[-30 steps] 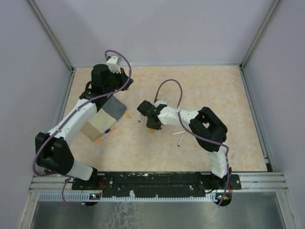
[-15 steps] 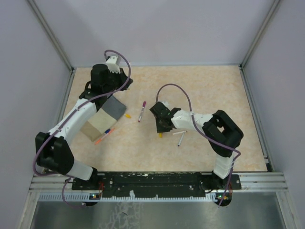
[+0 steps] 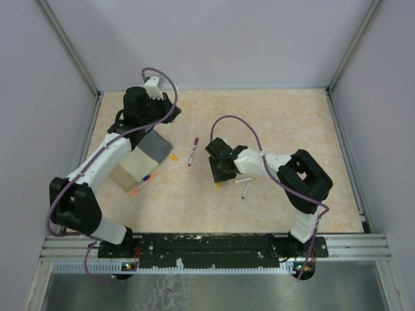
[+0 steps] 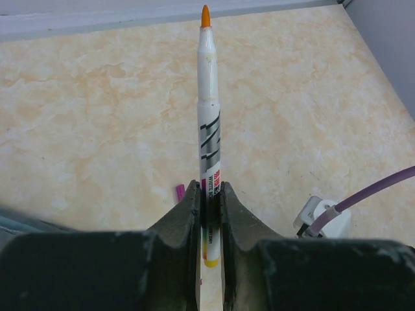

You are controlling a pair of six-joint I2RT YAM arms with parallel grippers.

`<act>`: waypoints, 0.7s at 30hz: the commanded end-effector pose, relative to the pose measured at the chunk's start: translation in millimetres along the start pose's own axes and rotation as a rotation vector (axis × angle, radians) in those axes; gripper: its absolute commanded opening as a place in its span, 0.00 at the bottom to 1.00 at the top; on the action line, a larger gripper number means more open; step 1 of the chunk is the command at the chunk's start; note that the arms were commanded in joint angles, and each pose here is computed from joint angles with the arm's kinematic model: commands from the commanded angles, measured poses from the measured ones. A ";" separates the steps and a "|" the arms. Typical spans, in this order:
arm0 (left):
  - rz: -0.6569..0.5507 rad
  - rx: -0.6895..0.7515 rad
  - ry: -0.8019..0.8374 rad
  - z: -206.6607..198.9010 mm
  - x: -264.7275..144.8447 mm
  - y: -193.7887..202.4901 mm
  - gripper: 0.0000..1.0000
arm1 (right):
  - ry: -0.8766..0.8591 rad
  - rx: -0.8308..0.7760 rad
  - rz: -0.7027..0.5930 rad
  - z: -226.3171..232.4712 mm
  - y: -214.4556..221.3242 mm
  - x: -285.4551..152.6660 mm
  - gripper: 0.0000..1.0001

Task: Insert the pens into the pen caps
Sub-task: Pick up the pen cap from the center of the board.

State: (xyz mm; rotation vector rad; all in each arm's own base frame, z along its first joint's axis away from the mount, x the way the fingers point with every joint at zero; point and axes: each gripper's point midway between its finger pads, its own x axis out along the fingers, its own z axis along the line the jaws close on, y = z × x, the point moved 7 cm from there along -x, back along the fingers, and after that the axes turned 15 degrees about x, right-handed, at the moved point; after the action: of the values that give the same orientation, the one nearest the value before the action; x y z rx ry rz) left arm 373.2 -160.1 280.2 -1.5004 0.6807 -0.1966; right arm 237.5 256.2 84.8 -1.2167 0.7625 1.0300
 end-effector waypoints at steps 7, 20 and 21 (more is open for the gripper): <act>-0.031 -0.014 0.026 3.7 3.0 -4.2 0.00 | 0.043 0.074 0.017 -1.4 -0.4 -10.3 0.37; -0.032 -0.021 0.055 6.6 4.5 -2.2 0.00 | 0.236 0.054 0.012 1.2 11.7 2.3 0.27; -0.031 -0.022 0.055 7.1 4.6 -1.7 0.00 | 0.228 0.052 0.020 1.7 13.1 3.1 0.25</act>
State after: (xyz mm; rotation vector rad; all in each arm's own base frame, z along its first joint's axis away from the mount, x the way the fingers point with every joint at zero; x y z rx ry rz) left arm 377.4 -156.9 278.3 -1.5192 0.7098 -0.2265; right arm 230.2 259.1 83.9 -1.2632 0.9306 0.9086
